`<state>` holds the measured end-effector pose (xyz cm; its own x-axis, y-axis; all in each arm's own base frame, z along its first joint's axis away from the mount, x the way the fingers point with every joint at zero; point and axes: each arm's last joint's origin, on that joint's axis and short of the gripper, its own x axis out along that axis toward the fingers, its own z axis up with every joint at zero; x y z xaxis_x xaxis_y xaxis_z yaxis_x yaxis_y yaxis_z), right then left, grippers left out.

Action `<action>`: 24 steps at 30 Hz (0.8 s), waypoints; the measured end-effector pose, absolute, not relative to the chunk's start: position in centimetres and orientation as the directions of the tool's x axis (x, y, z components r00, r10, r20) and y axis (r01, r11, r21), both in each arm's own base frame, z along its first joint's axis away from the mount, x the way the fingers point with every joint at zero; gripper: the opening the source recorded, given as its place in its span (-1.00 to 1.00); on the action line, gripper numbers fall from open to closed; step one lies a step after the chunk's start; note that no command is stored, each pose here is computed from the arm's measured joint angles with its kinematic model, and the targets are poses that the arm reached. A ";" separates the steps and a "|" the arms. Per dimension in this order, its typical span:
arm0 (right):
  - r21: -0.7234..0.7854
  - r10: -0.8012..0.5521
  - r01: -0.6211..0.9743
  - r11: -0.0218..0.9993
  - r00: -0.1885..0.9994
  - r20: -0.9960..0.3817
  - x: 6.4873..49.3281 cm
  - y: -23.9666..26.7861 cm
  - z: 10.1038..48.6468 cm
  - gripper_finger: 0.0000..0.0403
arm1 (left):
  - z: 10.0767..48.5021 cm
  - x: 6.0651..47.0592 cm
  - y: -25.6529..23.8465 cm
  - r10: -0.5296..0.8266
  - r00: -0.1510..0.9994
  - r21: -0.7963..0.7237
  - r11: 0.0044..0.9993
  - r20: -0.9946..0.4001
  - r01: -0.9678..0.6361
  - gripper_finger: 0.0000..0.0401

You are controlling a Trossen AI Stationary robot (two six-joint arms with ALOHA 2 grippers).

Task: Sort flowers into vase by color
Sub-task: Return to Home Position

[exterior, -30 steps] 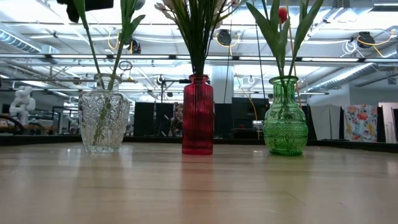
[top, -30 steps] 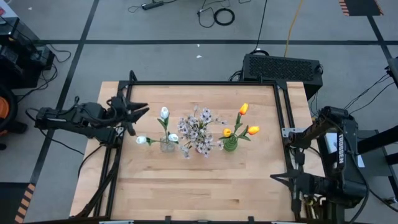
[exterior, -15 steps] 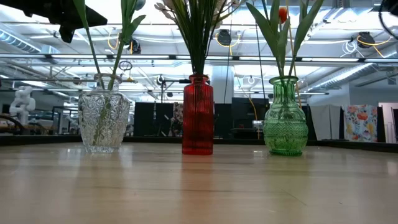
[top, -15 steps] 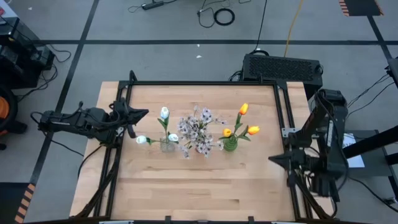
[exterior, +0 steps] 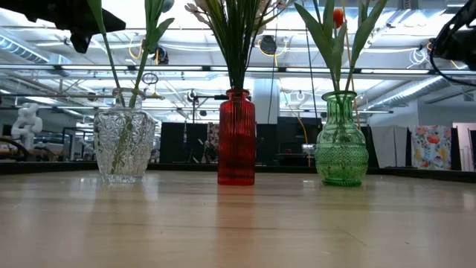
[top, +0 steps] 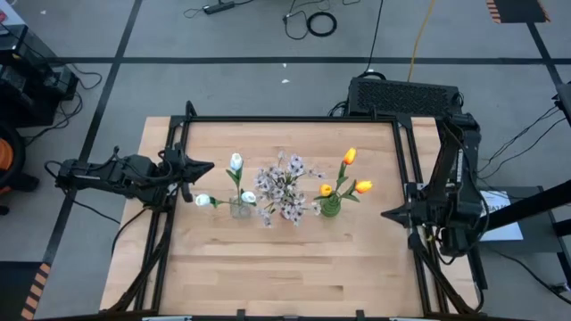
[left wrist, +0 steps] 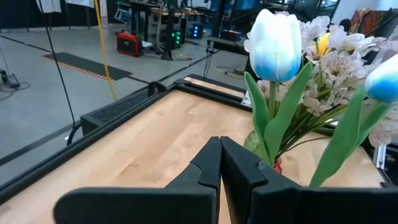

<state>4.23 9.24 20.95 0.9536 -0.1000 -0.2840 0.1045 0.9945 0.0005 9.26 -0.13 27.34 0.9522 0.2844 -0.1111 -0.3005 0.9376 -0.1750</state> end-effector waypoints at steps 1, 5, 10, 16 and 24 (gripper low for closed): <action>0.006 -0.092 0.097 0.995 0.955 -0.281 4.2 9.2 20.7 -1.00 | 27.3 9.3 -0.1 0.284 0.952 -0.175 0.938 -0.111 -0.300 -0.94; 0.039 -0.066 0.080 0.996 0.959 -0.275 4.2 8.9 19.3 -1.00 | 27.3 9.3 -0.1 0.285 0.952 -0.163 0.940 -0.111 -0.300 -0.94; 0.159 -0.043 0.080 0.984 0.974 -0.224 4.3 9.2 17.4 -1.00 | 27.3 9.3 -0.1 0.289 0.951 -0.149 0.941 -0.111 -0.303 -0.94; 0.233 -0.015 0.054 0.971 0.986 -0.168 4.4 9.9 14.9 -1.00 | 27.4 9.3 -0.1 0.290 0.951 -0.142 0.942 -0.110 -0.304 -0.94; 0.177 -0.006 0.042 0.983 0.980 -0.197 5.1 9.9 13.3 -1.00 | 27.4 9.3 -0.1 0.293 0.950 -0.133 0.943 -0.109 -0.306 -0.94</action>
<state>5.10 9.88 13.32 0.9804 -0.0061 -0.1970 0.0416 0.9834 0.1767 9.29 -0.11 27.37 0.9497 0.2934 -0.1090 -0.3064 0.9426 -0.1327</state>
